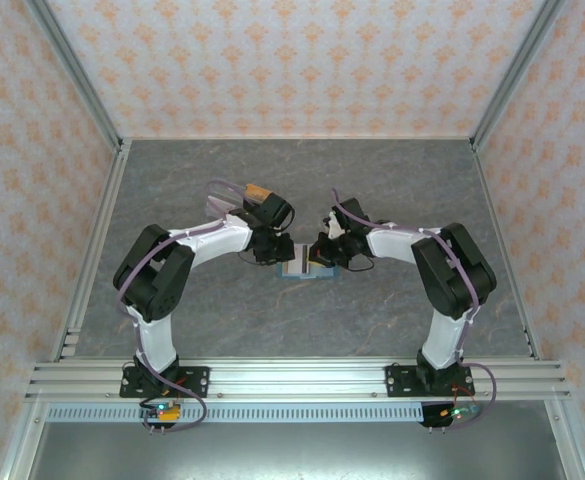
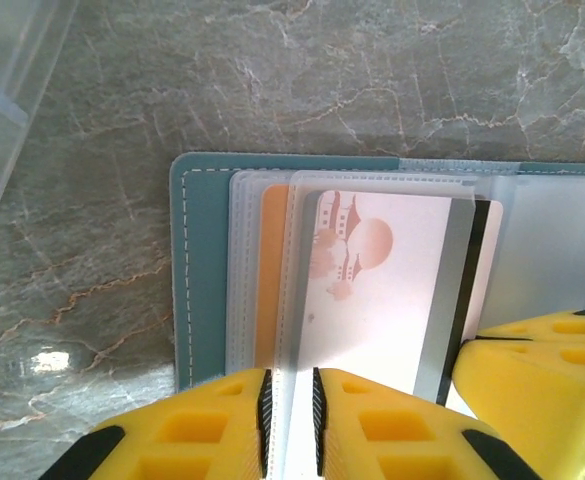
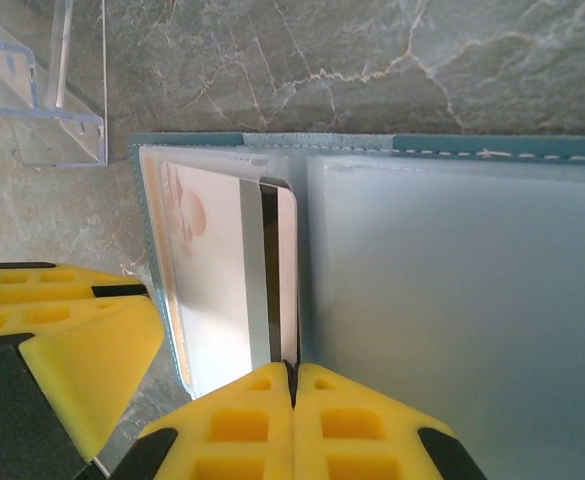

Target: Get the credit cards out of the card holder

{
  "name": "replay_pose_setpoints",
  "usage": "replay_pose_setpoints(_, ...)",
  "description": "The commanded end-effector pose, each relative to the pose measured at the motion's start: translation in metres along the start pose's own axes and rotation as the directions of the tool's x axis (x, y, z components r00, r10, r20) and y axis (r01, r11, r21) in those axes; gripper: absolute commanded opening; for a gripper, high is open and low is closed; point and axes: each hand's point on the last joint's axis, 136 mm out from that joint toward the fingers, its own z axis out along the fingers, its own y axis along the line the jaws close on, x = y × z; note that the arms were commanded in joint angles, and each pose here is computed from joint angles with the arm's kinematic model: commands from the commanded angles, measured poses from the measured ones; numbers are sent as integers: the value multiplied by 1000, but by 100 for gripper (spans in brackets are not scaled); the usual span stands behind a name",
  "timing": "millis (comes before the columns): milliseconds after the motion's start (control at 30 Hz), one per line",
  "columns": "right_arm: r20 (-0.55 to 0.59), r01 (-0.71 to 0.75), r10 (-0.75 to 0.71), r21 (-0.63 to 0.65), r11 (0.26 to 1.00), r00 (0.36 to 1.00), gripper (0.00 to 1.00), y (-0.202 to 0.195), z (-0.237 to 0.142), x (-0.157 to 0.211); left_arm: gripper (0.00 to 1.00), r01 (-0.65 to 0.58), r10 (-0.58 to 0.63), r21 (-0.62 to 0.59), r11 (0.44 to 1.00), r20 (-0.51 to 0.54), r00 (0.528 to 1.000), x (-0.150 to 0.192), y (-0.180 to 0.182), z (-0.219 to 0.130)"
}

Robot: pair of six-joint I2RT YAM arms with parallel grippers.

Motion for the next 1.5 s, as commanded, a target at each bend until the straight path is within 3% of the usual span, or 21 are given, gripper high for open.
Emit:
replay_pose_setpoints(0, 13, 30, -31, 31, 999, 999, 0, 1, -7, 0, 19, -10, 11, -2, 1000, 16, 1000, -2, -1, -7)
replay_pose_setpoints(400, 18, 36, -38, 68, 997, 999, 0, -5, -7, -2, 8, 12, -11, 42, 999, -24, 1000, 1, -7, 12)
replay_pose_setpoints(667, 37, 36, -39, 77, 996, 999, 0, -8, -10, -5, 7, 26, -28, -38, 999, -35, 999, 6, 12, 22)
replay_pose_setpoints(1000, 63, 13, -13, -2, 1000, 998, 0, -9, -14, -8, 8, 27, -28, -36, 999, -38, 999, 8, 13, 24)
replay_pose_setpoints(1233, 23, -14, 14, -5, 1000, 1000, 25, -14, -5, -6, 8, 29, -30, -26, 999, -47, 998, 9, 11, 26)
replay_pose_setpoints(1467, -2, -16, 16, -18, 1000, 1000, 27, -13, 1, -6, 8, 32, -34, -29, 999, -52, 998, 11, 12, 28)
